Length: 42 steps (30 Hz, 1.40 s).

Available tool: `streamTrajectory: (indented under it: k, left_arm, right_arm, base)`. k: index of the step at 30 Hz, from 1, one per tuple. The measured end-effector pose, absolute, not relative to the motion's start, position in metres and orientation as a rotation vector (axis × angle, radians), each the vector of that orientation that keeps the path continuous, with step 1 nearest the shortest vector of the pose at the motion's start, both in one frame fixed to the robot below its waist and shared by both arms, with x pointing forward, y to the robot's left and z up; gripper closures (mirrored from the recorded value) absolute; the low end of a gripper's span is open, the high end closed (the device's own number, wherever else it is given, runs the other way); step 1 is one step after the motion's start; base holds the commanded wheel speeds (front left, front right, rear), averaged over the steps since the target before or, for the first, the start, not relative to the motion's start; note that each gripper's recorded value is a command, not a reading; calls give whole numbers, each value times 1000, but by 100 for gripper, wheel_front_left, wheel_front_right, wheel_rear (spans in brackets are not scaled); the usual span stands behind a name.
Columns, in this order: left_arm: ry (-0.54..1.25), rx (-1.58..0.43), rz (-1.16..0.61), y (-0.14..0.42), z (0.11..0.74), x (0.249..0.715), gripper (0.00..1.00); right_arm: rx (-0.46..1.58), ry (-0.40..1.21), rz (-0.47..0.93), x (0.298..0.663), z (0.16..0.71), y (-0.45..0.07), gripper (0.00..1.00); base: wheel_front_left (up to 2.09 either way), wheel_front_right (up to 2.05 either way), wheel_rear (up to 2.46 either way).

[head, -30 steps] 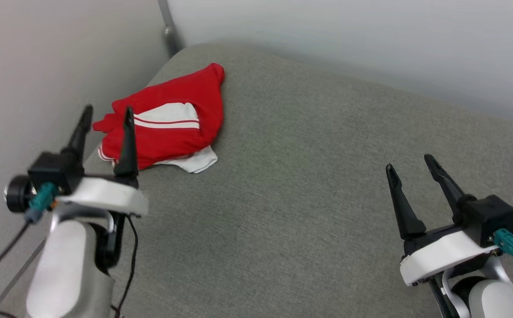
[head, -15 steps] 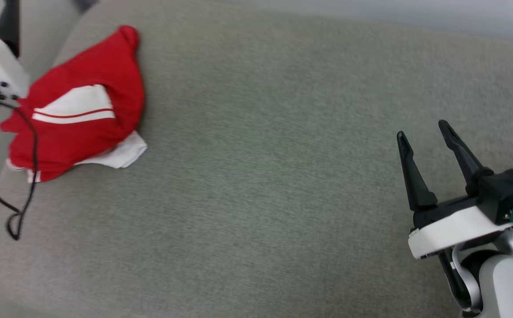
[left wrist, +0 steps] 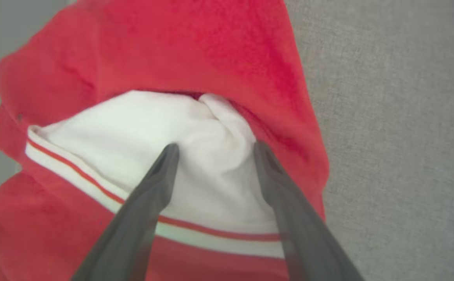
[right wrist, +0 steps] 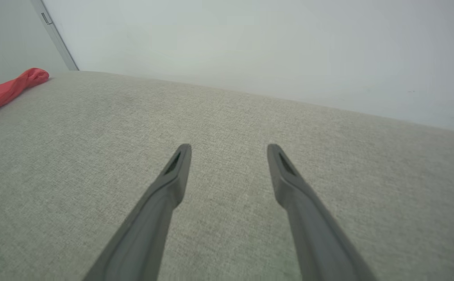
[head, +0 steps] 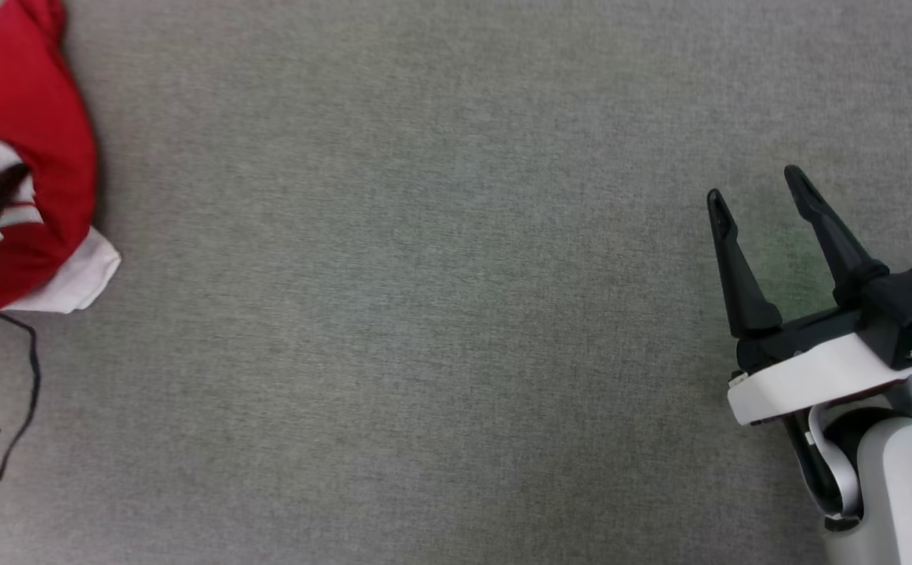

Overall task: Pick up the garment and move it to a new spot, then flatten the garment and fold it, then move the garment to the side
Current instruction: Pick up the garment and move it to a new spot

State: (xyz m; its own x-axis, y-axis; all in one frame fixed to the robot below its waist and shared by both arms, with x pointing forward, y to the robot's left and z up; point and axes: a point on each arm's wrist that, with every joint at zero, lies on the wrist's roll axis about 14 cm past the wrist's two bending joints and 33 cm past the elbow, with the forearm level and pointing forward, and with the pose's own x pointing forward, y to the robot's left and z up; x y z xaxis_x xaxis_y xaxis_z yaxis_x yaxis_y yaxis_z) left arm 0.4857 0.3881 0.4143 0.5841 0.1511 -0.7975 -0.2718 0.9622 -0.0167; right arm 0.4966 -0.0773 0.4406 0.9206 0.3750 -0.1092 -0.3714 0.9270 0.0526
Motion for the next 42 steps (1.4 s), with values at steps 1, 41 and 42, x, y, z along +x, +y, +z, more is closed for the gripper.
streamTrajectory:
  k: [1, 41, 42]
  left_arm:
    - [946, -177, 253, 385, 403, 482, 0]
    - [-172, 209, 217, 368, 698, 509, 100]
    - [-193, 201, 194, 358, 703, 510, 100]
  right_arm:
    - [28, 126, 379, 497, 437, -79, 0]
    - [46, -72, 297, 441, 537, -101, 0]
    - [45, -76, 287, 437, 539, -104, 0]
  base:
    - [0, 0, 0]
    - [0, 0, 0]
    - [0, 0, 0]
